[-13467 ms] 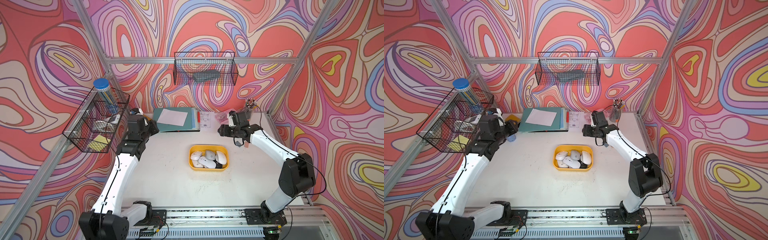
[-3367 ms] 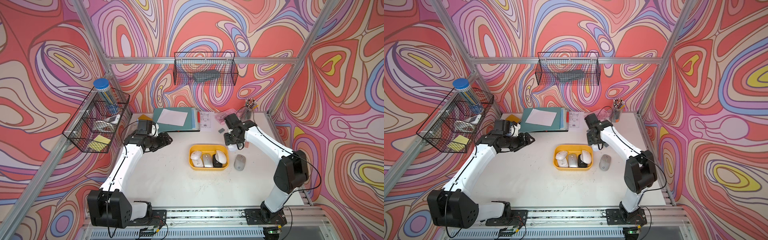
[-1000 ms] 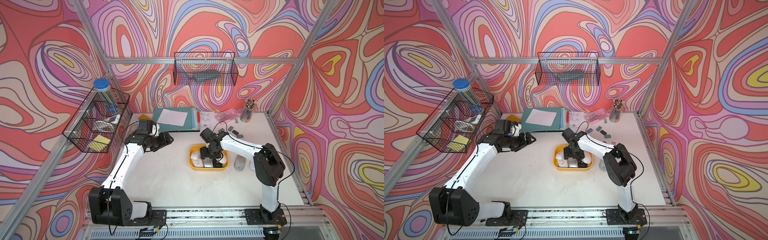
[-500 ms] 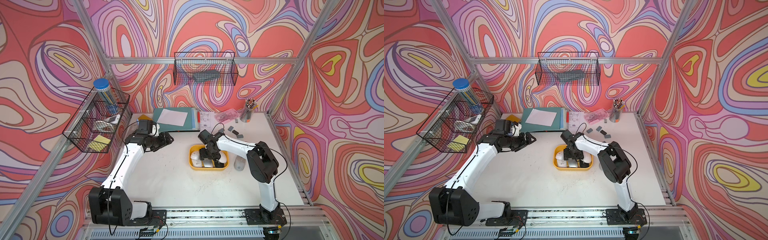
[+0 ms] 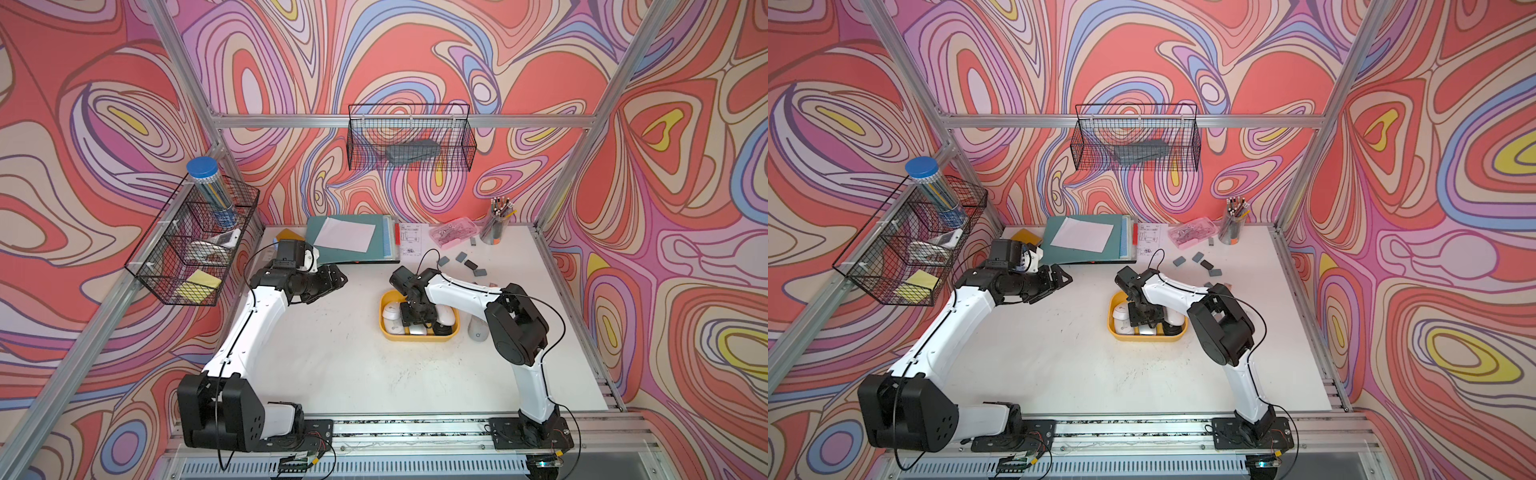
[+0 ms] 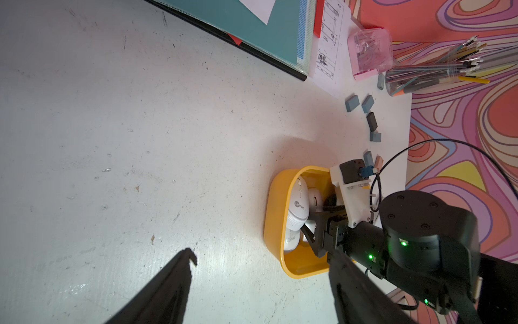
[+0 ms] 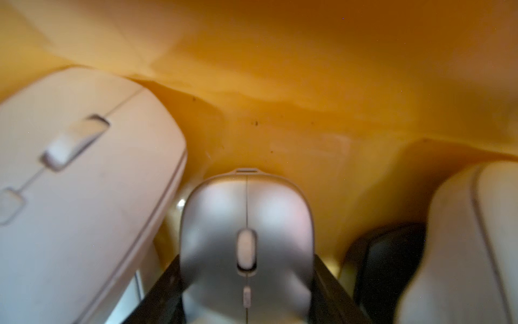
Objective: Take out the mouse from the storage box
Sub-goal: Pick up the mouse from the storage box.
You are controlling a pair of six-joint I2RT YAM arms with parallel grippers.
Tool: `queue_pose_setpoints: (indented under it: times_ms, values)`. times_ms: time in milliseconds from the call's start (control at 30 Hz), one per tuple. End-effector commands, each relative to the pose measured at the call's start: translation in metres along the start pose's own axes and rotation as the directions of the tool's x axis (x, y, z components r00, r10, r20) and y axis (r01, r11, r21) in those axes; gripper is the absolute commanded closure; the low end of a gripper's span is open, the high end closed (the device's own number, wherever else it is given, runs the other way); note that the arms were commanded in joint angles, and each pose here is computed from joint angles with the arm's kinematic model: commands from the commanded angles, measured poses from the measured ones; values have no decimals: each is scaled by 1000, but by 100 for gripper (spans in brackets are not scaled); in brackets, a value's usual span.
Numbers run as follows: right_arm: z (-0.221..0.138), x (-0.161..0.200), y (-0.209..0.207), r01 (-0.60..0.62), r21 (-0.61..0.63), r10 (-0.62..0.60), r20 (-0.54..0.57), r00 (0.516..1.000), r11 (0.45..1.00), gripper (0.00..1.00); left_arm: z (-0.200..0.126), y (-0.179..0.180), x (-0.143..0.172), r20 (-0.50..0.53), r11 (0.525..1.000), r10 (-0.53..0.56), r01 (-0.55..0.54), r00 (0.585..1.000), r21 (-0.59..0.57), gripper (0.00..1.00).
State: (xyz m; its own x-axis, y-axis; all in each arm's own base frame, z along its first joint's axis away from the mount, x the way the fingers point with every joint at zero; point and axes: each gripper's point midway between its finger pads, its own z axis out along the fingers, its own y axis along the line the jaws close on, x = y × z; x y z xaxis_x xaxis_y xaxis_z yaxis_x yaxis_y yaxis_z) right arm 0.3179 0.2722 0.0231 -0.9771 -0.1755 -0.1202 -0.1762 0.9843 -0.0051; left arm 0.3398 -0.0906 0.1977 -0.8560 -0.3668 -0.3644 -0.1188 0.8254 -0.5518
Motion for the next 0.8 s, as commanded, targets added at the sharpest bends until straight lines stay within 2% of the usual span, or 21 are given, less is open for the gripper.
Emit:
queue_pose_setpoints:
  times_ms: [0,67,333,533,633,767]
  values:
    - [-7,2,-1,13,22,-13,8,1000,1000,48,2,2,1,-5,1000,-3,3,1000,3,19]
    - [-24,-7,-2,5,16,-6,61,998,1000,51,2,1,1,-4,1000,-2,2,1000,4,19]
    - [-97,-42,2,8,-23,-2,239,971,1000,50,1,1,1,-1,1000,-2,2,1000,4,19]
    - [-119,-50,5,24,-35,-14,263,965,999,50,1,1,1,0,1000,0,0,1000,4,19]
    - [-127,-41,19,51,-97,-24,255,967,994,51,1,1,0,0,1000,-1,1,1000,4,19]
    - [-135,-23,17,50,-94,-25,244,969,994,51,-1,0,0,4,1000,2,-2,1000,4,19]
